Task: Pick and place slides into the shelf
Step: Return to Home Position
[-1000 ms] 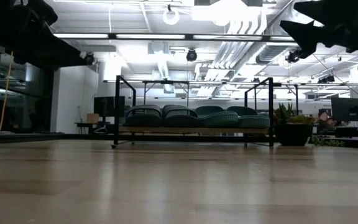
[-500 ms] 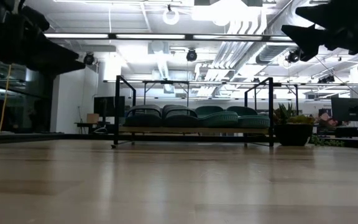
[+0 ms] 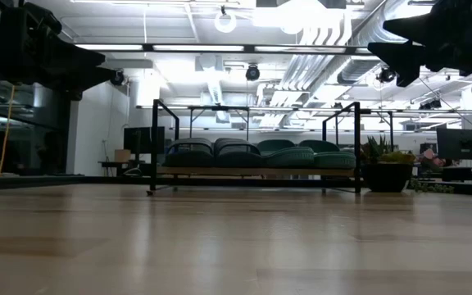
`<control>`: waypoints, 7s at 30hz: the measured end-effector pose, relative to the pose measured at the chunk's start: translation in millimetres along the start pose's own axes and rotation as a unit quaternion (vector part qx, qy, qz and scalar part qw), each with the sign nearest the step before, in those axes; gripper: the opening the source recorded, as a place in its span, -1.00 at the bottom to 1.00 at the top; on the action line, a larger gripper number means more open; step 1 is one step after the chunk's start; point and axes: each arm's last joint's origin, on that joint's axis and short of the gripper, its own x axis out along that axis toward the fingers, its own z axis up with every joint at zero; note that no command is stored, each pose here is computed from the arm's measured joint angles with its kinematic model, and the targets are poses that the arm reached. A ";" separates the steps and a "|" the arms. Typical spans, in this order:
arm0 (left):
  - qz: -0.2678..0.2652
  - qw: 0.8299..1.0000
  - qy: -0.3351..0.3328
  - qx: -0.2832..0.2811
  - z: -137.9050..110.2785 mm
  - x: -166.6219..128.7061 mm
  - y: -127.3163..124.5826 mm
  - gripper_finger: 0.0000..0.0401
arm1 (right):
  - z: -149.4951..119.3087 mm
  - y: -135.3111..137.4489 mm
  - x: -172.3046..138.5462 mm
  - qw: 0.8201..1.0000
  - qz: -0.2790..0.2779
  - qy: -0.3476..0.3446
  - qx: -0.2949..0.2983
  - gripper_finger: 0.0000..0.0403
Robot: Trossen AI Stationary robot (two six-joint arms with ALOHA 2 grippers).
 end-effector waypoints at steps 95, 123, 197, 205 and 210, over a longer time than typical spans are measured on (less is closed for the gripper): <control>-0.001 0.997 0.057 0.045 -9.3 6.7 -0.6 0.23 | -44.8 -4.0 -11.0 0.971 -0.016 0.239 -0.016 0.18; -0.001 0.997 0.057 0.045 -9.3 6.7 -0.6 0.23 | -44.9 -4.0 -11.0 0.971 -0.016 0.239 -0.016 0.18; -0.001 0.997 0.057 0.045 -9.2 6.7 -0.6 0.23 | -44.9 -4.0 -11.0 0.971 -0.016 0.240 -0.016 0.18; -0.001 0.997 0.057 0.045 -9.2 6.7 -0.6 0.23 | -44.9 -4.0 -11.0 0.971 -0.016 0.240 -0.016 0.18; -0.001 0.997 0.057 0.045 -9.2 6.7 -0.5 0.23 | -44.9 -4.0 -11.0 0.971 -0.016 0.240 -0.016 0.18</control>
